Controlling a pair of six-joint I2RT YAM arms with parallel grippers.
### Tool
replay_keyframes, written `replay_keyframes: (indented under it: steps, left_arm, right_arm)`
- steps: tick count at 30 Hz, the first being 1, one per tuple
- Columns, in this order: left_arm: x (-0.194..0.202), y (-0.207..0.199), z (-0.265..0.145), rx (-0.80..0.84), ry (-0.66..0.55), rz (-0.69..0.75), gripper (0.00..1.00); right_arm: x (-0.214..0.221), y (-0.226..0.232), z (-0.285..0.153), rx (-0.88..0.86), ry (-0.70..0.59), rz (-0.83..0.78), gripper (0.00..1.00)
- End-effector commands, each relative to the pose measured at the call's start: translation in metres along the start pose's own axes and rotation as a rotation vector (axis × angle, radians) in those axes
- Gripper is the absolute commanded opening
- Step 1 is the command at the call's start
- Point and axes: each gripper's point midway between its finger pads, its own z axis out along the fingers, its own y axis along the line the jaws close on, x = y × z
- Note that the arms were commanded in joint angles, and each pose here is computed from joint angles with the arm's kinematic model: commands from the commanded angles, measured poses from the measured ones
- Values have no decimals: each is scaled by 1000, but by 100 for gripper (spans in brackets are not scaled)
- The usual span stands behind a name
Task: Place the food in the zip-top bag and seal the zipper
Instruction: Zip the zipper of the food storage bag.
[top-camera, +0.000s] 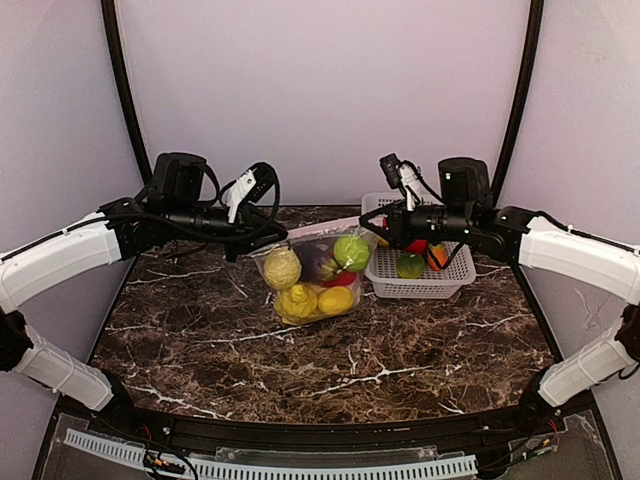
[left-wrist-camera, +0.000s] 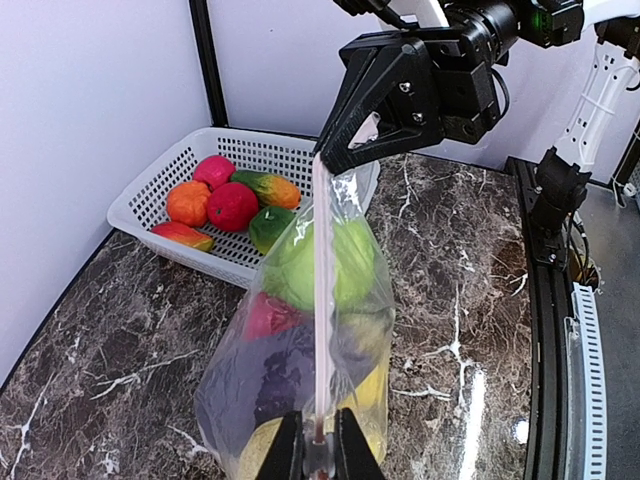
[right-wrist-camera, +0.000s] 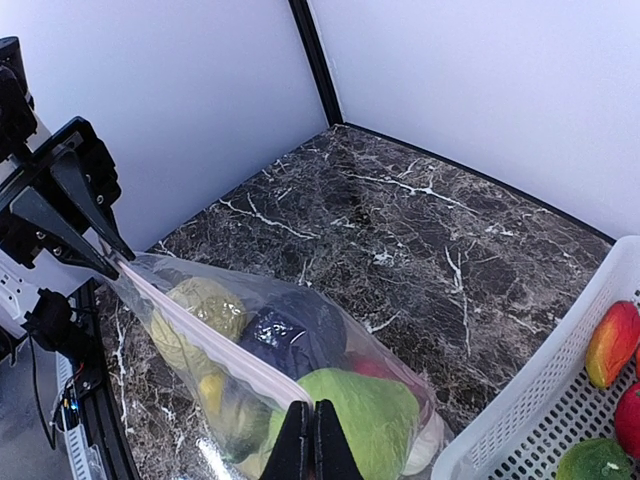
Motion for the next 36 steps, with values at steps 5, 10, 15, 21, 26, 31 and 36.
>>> replay_keyframes:
  steps: [5, 10, 15, 21, 26, 31, 36]
  left_arm:
    - [7, 5, -18, -41, 24, -6, 1]
    - [7, 9, -19, -53, 27, -6, 1]
    - [9, 12, -21, -61, 31, -9, 1]
    - [7, 17, -24, -75, 26, -9, 1]
    - [8, 20, -27, -86, 25, -12, 1]
    - [8, 23, -28, -94, 28, -14, 1]
    - [9, 26, -30, -103, 31, -17, 1]
  right_arm:
    - [-9, -47, -21, 199, -44, 36, 0]
    - [-8, -55, -24, 224, -45, 56, 0]
    - [-6, -61, -26, 236, -44, 75, 0]
    - [-7, -66, -30, 251, -50, 88, 0]
    - [-7, -69, -33, 260, -55, 98, 0]
    - [-6, -71, -34, 263, -53, 104, 0]
    - [-5, -72, -36, 265, -55, 105, 0]
